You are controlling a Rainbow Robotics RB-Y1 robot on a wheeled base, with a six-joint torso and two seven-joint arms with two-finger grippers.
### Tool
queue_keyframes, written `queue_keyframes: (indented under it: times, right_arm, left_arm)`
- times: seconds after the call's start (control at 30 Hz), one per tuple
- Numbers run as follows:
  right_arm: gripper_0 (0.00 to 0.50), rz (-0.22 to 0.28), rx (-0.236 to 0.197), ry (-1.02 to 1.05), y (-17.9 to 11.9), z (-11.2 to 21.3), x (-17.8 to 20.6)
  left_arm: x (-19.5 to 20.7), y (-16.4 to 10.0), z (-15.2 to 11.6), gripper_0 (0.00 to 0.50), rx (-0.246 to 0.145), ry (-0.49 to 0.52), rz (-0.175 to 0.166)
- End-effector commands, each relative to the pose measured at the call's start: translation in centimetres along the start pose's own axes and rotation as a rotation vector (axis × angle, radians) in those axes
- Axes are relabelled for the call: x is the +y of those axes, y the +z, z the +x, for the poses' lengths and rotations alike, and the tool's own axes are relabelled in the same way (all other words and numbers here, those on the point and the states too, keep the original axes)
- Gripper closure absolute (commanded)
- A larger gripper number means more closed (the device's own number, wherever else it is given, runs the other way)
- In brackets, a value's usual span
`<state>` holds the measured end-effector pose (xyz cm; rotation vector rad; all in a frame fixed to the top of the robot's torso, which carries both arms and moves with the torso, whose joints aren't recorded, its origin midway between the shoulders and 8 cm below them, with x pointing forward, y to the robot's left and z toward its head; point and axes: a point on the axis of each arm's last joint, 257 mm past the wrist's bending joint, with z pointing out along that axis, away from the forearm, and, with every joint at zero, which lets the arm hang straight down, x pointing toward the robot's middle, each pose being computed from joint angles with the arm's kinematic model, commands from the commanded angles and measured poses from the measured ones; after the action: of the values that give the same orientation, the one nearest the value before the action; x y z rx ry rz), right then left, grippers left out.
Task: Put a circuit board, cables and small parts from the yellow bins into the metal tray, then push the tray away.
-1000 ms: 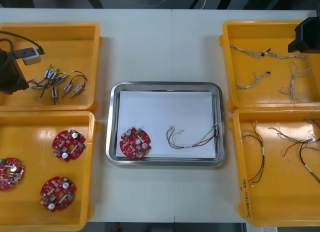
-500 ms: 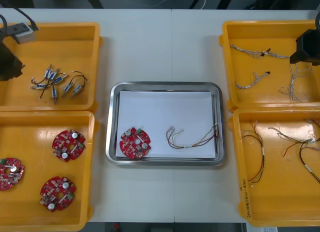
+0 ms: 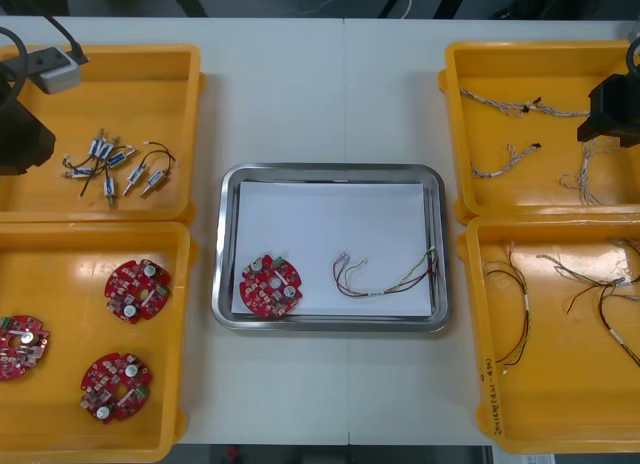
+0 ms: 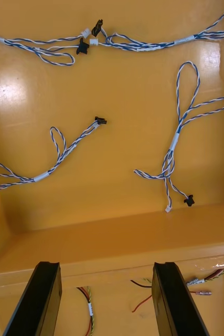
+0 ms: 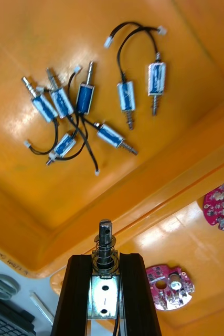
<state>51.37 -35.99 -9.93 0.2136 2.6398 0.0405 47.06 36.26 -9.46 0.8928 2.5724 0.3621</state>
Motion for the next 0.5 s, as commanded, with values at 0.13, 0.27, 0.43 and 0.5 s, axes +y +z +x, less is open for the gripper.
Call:
queue_keyframes:
  times: [0.13, 0.27, 0.43, 0.5]
  right_arm:
    - [0.000, -0.016, -0.037, 0.039, -0.6, -1.8, 1.9]
    - [0.000, -0.028, -0.030, 0.054, -0.6, -2.4, 2.6]
    - [0.000, -0.028, -0.030, 0.048, -0.5, -2.8, 2.7]
    - [0.000, -0.028, -0.031, 0.046, -0.2, -3.0, 2.8]
  left_arm:
    - [-3.0, -1.5, -3.4, 0.500, -0.108, -0.233, 0.026]
    - [-5.1, -1.4, -4.6, 0.500, -0.127, -0.254, 0.045]
    - [-7.6, -1.2, -6.3, 0.500, -0.134, -0.273, 0.066]
    - [-8.9, -1.2, -7.4, 0.500, -0.141, -0.285, 0.081]
